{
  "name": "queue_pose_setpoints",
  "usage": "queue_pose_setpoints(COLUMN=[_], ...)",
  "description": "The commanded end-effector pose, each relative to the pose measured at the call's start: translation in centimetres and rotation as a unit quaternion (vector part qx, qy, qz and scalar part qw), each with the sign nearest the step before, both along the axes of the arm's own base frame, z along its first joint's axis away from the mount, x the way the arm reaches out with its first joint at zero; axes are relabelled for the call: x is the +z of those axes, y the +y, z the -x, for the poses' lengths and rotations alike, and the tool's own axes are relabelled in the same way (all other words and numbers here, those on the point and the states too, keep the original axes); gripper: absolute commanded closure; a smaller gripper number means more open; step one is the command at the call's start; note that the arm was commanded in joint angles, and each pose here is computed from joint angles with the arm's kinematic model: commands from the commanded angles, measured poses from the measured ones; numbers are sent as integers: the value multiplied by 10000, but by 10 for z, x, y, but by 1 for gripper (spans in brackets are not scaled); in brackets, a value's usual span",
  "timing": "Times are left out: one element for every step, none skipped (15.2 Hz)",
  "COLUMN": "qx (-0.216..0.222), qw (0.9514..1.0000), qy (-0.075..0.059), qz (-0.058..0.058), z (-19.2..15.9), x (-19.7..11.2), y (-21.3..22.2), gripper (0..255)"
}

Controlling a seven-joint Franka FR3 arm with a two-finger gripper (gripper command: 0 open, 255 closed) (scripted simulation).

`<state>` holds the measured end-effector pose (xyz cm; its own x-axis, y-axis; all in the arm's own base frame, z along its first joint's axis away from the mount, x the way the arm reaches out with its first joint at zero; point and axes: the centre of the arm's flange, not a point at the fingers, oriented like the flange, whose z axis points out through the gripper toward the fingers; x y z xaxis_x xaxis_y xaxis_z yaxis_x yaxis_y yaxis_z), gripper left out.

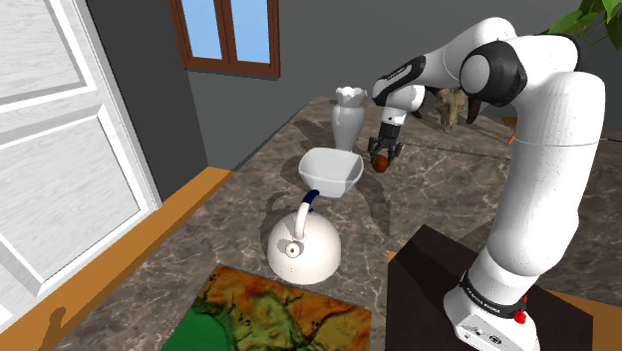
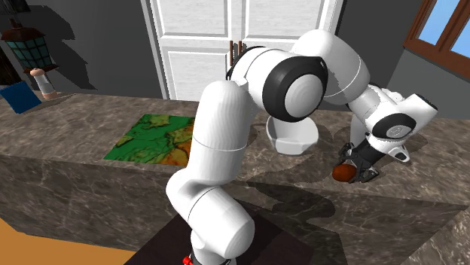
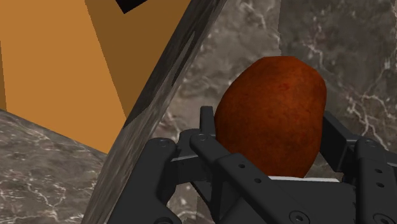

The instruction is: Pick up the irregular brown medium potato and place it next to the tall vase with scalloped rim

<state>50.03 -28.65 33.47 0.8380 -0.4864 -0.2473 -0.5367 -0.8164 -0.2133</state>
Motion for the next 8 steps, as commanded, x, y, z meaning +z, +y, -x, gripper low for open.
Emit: queue_pose_setpoints(qx=[0,0,0,0,0,0,0,0], qw=[10000,10000,10000,10000,10000,10000,10000,10000], qy=[-1,-1,0,0,0,0,0,0], qz=[0,0,0,0,0,0,0,0], z=[0,0,0,0,0,0,0,0], x=[0,0,0,0,0,0,0,0], y=[0,0,0,0,0,0,0,0], gripper=[255,255,255,0,0,0,0,0])
